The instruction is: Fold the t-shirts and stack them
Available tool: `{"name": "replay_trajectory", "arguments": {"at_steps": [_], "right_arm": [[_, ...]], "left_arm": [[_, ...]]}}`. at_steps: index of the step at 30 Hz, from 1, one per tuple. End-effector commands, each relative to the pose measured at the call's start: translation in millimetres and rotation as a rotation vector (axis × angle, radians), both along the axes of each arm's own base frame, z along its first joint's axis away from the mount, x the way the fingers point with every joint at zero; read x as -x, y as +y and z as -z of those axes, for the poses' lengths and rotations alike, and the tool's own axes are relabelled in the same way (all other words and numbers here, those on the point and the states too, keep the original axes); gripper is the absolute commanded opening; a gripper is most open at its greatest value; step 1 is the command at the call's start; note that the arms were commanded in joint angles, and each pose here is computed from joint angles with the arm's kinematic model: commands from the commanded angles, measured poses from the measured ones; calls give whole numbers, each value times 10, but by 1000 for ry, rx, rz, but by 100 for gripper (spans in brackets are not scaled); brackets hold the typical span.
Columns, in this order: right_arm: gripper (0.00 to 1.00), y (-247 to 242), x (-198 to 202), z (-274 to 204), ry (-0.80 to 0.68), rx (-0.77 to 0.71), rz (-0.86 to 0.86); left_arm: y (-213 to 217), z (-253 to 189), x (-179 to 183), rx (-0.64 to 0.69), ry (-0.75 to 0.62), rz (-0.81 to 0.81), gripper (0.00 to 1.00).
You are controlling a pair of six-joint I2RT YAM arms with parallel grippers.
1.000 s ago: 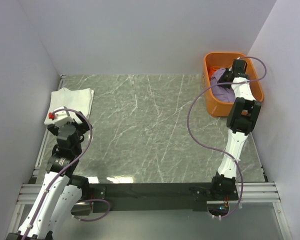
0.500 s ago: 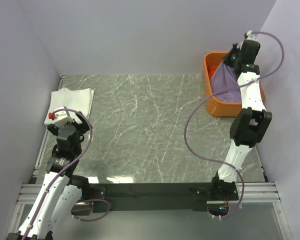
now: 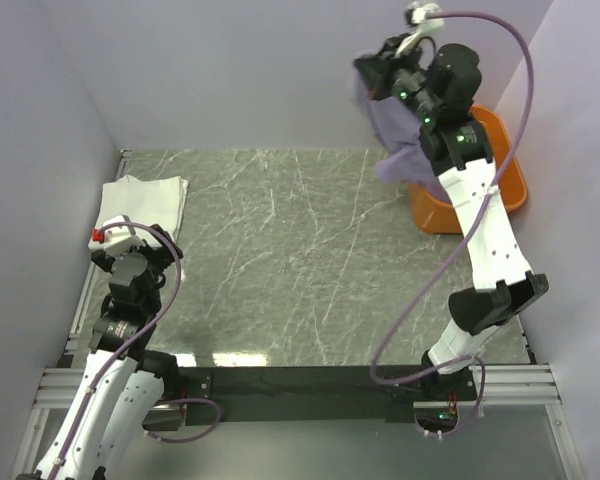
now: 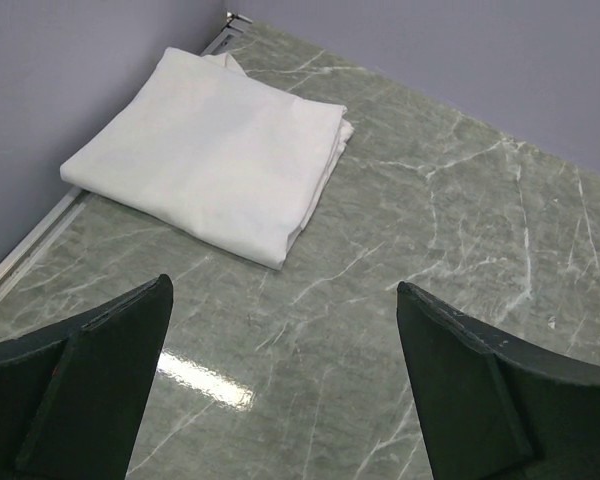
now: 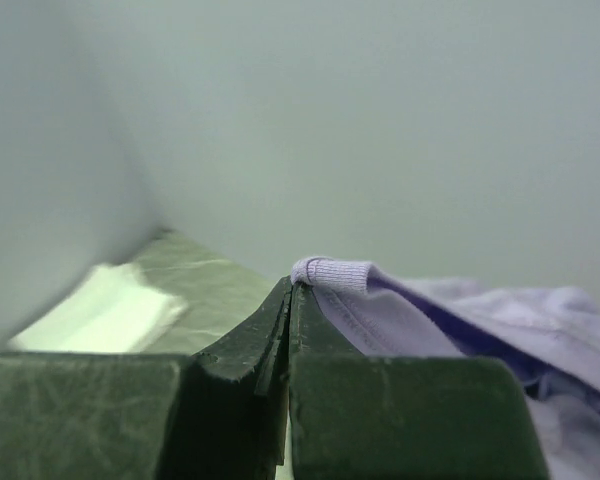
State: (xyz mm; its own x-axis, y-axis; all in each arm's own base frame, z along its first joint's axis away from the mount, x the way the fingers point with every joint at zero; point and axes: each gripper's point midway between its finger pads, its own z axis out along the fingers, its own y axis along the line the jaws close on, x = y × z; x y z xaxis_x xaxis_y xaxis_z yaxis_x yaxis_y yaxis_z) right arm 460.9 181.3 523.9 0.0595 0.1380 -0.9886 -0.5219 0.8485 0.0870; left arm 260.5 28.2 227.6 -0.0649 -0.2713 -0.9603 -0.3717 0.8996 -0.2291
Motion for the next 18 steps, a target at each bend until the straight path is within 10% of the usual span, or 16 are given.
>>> {"name": "replay_trajectory", "arguments": {"at_steps": [1, 6, 13, 18], "right_arm": [[0, 348, 837, -961, -305, -17, -174], [0, 854, 1112, -630, -216, -52, -370], [6, 1157, 1037, 1738, 454, -13, -465], [47, 986, 1616, 3256, 965, 89, -481]], "left_arm": [[-18, -186, 15, 11, -67, 14, 99], [-47, -209, 25, 19, -76, 31, 99], [-154, -183, -6, 39, -61, 85, 99], [-328, -92, -68, 138, -28, 141, 99]]}}
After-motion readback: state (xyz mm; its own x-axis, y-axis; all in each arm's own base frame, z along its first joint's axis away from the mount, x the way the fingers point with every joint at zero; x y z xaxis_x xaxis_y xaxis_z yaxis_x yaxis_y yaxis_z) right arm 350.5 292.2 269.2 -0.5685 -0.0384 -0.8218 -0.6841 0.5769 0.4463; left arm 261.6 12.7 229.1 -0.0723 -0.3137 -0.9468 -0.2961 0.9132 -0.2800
